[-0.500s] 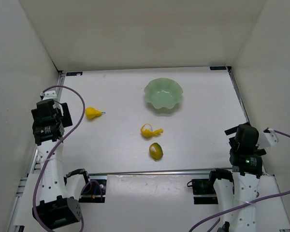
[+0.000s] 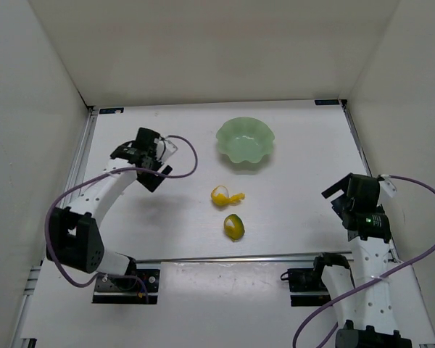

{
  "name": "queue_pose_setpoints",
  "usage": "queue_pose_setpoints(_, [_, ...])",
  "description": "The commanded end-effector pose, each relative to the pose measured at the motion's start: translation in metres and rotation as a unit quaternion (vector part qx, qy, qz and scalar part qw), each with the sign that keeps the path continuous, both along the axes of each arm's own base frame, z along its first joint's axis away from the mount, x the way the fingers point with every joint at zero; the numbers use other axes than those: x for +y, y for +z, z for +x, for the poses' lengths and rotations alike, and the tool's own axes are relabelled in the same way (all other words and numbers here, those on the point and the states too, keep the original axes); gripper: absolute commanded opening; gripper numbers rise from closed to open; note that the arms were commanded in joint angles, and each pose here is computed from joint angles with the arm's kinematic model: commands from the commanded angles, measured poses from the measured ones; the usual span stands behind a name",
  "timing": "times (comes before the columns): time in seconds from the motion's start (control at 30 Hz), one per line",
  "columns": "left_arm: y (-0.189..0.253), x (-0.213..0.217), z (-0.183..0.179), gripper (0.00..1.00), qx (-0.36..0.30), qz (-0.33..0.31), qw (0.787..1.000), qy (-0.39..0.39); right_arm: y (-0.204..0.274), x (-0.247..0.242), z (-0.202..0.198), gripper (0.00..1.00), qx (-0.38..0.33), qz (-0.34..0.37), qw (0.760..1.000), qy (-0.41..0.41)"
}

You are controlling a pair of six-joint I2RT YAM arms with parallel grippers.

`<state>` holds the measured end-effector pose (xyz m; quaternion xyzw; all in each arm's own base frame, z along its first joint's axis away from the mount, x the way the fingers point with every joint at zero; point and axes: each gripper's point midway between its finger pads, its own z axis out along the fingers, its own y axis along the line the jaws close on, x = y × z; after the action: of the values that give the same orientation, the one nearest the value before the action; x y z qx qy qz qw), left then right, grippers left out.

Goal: Place and organize the fake fruits in the fruit bowl

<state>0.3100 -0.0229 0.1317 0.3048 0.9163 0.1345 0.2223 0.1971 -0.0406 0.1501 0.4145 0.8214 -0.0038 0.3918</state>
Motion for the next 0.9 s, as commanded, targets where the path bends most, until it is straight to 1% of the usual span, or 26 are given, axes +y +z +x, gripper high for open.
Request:
queue_pose_setpoints(0.0, [0.011,-0.003,0.033,1.0,-0.021,0.122,0.987,-0.107,0.016,0.004,0.009,1.0,-0.031,-0.009,0.999,0.024])
queue_pose_setpoints(0.03, [0.005,-0.001,0.039,1.0,-0.014,0.139,0.984,-0.114,0.016,0.004,0.009,1.0,-0.031,-0.009,0.999,0.024])
queue_pose_setpoints(0.07, [0.011,0.002,0.051,1.0,-0.015,0.154,0.98,-0.122,0.013,0.004,0.007,1.0,-0.031,-0.009,0.999,0.024])
queue_pose_setpoints(0.1, [-0.002,0.003,0.06,1.0,0.003,0.162,0.979,-0.127,0.012,0.004,0.005,1.0,-0.034,-0.009,0.999,0.024])
queue_pose_setpoints(0.13, [-0.006,0.008,0.066,1.0,0.011,0.172,0.977,-0.125,0.013,0.003,0.005,1.0,-0.038,-0.013,0.999,0.02])
queue_pose_setpoints(0.2, [-0.003,0.011,0.086,1.0,0.006,0.193,0.973,-0.126,0.004,0.003,0.0,1.0,-0.027,-0.011,0.999,0.02])
queue_pose_setpoints(0.23, [-0.015,0.01,0.095,1.0,0.018,0.201,0.971,-0.13,0.006,0.003,-0.001,1.0,-0.032,-0.015,0.999,0.023])
queue_pose_setpoints(0.27, [-0.017,0.016,0.102,1.0,0.019,0.214,0.969,-0.123,0.004,0.003,-0.003,1.0,-0.027,-0.015,0.999,0.024])
queue_pose_setpoints(0.3, [-0.011,0.014,0.114,1.0,0.008,0.221,0.967,-0.124,0.0,0.003,-0.004,1.0,-0.022,-0.014,0.999,0.024])
queue_pose_setpoints(0.33, [-0.024,0.019,0.121,1.0,0.026,0.232,0.965,-0.124,0.0,0.003,-0.004,1.0,-0.022,-0.014,0.999,0.024])
queue_pose_setpoints(0.4, [-0.025,0.026,0.134,1.0,0.034,0.26,0.957,-0.125,0.0,0.003,-0.004,1.0,-0.02,-0.017,0.999,0.027])
queue_pose_setpoints(0.43, [-0.039,0.028,0.136,1.0,0.053,0.272,0.952,-0.131,0.0,0.003,-0.004,1.0,-0.02,-0.017,0.999,0.027])
queue_pose_setpoints(0.5, [-0.042,0.034,0.136,1.0,0.065,0.284,0.947,-0.138,-0.002,0.003,-0.004,1.0,-0.016,-0.017,0.999,0.027])
queue_pose_setpoints(0.53, [-0.053,0.036,0.13,1.0,0.087,0.291,0.94,-0.154,-0.003,0.003,-0.004,1.0,-0.011,-0.016,0.999,0.027])
queue_pose_setpoints(0.63, [-0.064,0.044,0.122,1.0,0.107,0.287,0.938,-0.164,-0.005,0.001,-0.004,1.0,-0.006,-0.019,1.0,0.024])
queue_pose_setpoints(0.67, [-0.073,0.045,0.118,1.0,0.12,0.289,0.934,-0.171,-0.007,0.001,-0.003,1.0,-0.001,-0.018,1.0,0.024])
queue_pose_setpoints(0.8, [-0.08,0.057,0.111,1.0,0.147,0.295,0.93,-0.166,-0.008,0.001,0.002,1.0,0.002,-0.018,1.0,0.024])
queue_pose_setpoints(0.83, [-0.085,0.061,0.107,0.96,0.157,0.293,0.929,-0.16,-0.01,0.001,0.006,1.0,0.004,-0.017,1.0,0.024])
queue_pose_setpoints(0.87, [-0.085,0.059,0.106,0.9,0.159,0.285,0.932,-0.159,-0.011,0.0,0.006,1.0,0.009,-0.017,1.0,0.024])
